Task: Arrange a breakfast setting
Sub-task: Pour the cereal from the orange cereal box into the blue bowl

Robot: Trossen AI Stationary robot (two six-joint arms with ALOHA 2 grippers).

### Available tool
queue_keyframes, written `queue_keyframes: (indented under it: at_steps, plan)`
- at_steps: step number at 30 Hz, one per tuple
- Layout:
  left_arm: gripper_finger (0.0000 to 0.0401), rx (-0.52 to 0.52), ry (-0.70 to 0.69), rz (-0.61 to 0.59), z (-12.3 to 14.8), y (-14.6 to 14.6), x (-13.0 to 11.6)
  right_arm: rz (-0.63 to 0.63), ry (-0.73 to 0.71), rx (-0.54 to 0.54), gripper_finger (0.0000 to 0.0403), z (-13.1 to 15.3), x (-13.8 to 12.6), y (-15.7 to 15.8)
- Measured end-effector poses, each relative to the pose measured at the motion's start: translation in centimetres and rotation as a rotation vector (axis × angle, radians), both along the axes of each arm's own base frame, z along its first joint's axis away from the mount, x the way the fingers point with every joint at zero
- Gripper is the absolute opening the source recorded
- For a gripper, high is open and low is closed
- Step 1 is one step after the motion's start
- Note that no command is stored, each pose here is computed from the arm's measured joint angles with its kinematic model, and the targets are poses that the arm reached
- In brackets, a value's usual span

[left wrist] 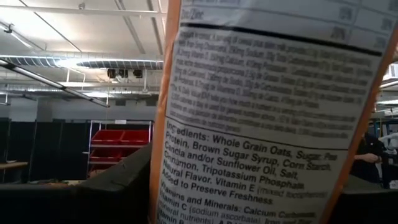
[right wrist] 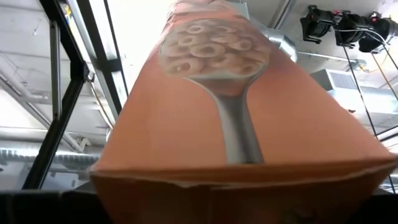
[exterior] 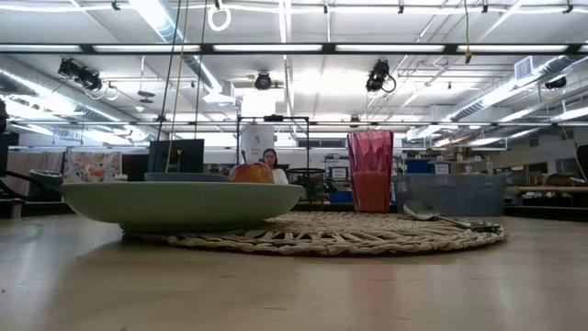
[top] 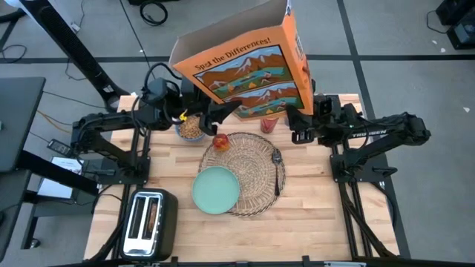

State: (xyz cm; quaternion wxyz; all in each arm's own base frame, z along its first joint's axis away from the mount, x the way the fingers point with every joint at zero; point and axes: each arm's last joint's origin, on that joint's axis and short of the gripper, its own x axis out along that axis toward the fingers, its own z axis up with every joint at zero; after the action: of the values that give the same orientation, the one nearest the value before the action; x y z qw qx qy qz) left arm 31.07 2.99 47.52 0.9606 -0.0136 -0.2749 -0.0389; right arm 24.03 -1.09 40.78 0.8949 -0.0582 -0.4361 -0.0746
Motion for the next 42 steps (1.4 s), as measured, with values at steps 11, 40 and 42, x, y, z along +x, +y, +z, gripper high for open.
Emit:
queue_keyframes:
  at_steps: [11, 40, 42]
  plan:
    - [0.0253, -0.016, 0.017, 0.013, 0.1, 0.5, -0.4, -0.03, 0.055, 0.045, 0.0331, -0.3, 0.3, -0.2]
    - [0.0242, 0.122, 0.115, 0.144, 4.3, 0.9, -11.8, -0.067, 0.657, 0.08, 0.04, 13.6, -4.1, -1.7]
    - [0.0241, 0.131, 0.135, 0.15, 3.9, 1.1, -11.0, -0.06, 0.656, 0.074, 0.04, 13.7, -4.2, -1.7]
